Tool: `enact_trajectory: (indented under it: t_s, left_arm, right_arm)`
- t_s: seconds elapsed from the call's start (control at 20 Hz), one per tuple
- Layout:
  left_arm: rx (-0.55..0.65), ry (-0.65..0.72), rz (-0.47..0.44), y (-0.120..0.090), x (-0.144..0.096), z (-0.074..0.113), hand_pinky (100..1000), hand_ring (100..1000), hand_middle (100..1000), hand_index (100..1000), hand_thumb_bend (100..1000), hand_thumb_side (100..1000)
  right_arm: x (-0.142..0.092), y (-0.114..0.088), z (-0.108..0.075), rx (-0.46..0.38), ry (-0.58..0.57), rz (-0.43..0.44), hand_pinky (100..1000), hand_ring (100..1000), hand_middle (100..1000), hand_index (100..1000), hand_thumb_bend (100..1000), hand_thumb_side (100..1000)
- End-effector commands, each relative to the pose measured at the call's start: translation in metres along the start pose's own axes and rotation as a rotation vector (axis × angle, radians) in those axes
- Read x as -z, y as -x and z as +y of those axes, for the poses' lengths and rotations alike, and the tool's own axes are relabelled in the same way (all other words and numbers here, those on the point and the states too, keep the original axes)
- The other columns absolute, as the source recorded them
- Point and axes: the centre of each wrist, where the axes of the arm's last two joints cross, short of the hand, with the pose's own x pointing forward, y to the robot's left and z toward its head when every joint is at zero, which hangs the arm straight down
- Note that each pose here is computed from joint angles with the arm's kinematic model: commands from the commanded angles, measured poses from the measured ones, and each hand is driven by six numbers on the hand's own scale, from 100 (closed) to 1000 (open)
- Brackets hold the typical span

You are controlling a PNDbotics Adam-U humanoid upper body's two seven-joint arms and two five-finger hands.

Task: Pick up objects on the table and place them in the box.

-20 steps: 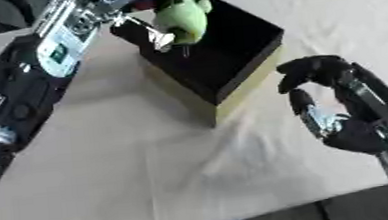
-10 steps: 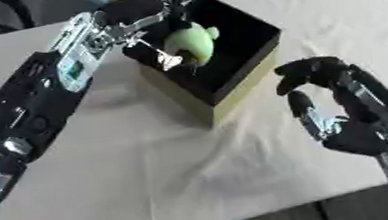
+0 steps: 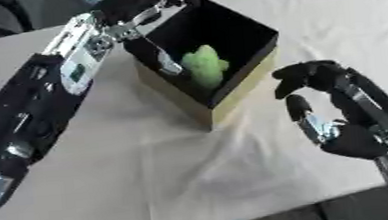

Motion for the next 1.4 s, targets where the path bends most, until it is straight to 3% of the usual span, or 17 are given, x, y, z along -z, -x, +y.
enact_trajectory:
  t_s: [0.05, 0.35, 0.55, 0.75, 1.05, 1.4]
  left_arm:
    - [0.012, -0.069, 0.015, 0.011, -0.008, 0.020, 717, 653, 643, 789, 728, 619]
    - [-0.011, -0.182, 0.041, 0.022, -0.044, 0.039, 710, 628, 609, 779, 502, 620]
    - [-0.025, -0.271, 0.089, 0.032, -0.081, 0.046, 705, 620, 596, 770, 411, 630]
    - [-0.072, -0.382, 0.150, 0.031, -0.110, 0.047, 711, 623, 596, 781, 266, 692]
    - [-0.222, -0.466, 0.247, 0.009, -0.138, 0.030, 721, 624, 597, 789, 197, 780]
    - [-0.420, -0.505, 0.356, -0.024, -0.168, 0.011, 722, 621, 594, 792, 183, 833]
  right_arm:
    - [0.001, -0.003, -0.007, -0.019, 0.012, -0.010, 664, 617, 575, 800, 100, 605]
    - [-0.003, -0.002, -0.012, -0.040, 0.038, 0.009, 665, 617, 576, 801, 100, 598]
    - [-0.005, -0.001, -0.016, -0.055, 0.059, 0.020, 665, 617, 577, 802, 100, 598]
    - [-0.009, -0.001, -0.019, -0.068, 0.086, 0.034, 665, 617, 577, 804, 100, 600]
    - [-0.010, -0.001, -0.022, -0.084, 0.121, 0.040, 662, 614, 577, 804, 100, 598]
    - [-0.011, -0.001, -0.021, -0.080, 0.151, 0.039, 657, 607, 568, 804, 100, 593]
